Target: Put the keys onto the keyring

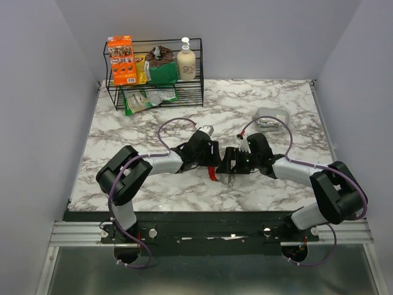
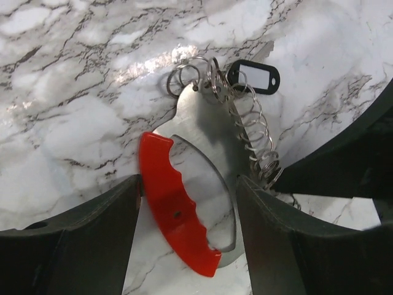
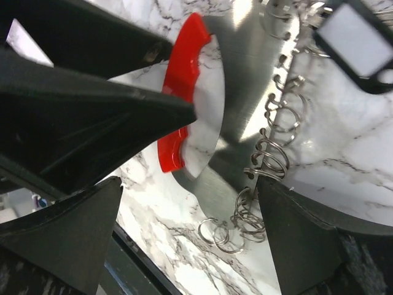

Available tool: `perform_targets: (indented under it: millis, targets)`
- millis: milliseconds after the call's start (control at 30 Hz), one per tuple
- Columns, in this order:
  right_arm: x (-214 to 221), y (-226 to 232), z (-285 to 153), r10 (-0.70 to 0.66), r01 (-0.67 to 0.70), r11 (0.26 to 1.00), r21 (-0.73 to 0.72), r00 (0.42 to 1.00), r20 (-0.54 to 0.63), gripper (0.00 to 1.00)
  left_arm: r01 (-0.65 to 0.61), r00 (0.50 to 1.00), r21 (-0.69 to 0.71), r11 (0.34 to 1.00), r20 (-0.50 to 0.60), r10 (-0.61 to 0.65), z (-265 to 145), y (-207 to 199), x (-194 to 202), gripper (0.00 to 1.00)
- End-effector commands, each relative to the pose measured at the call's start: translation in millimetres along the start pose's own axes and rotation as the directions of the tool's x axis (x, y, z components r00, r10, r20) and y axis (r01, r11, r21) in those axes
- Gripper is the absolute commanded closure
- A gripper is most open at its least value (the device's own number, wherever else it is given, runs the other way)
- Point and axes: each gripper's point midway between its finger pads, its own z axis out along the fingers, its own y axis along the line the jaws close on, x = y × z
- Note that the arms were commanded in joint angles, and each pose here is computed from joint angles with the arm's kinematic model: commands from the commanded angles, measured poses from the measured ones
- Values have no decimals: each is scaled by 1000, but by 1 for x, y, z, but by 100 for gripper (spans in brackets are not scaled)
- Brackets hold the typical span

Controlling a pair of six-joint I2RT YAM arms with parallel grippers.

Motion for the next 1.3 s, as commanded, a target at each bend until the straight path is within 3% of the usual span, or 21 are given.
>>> perform_targets:
  millis: [0, 500, 633, 867, 967, 1067, 1267]
  targets:
    - [30, 1, -4, 38, -40, 999, -15, 996, -75, 0, -27, 996, 13, 1000, -84, 28, 12, 1, 16, 28]
    - [27, 31, 4, 42, -51, 987, -154, 997, -64, 0, -46, 991, 144, 988, -120, 64, 40, -36, -3, 28]
    - [21, 24, 4, 42, -46, 996, -72, 998, -51, 0, -64, 993, 114, 991, -90, 75, 35, -36, -19, 29]
    - [0, 25, -15, -25, 25, 1000, -2, 999, 38, 0, -98, 995, 68, 993, 38, 95, -7, -34, -74, 27]
    - [1, 32, -23, -47, 48, 999, -15, 999, 20, 0, -112, 992, 35, 993, 53, 111, -26, -28, -81, 27]
    - [-1, 40, -30, -78, 79, 996, -39, 996, 30, 0, -117, 992, 0, 993, 50, 117, -45, -17, -78, 27]
    - [-25, 35, -34, -143, 140, 989, 43, 986, 84, 0, -65, 998, -37, 997, 20, 66, -77, 5, -45, 27]
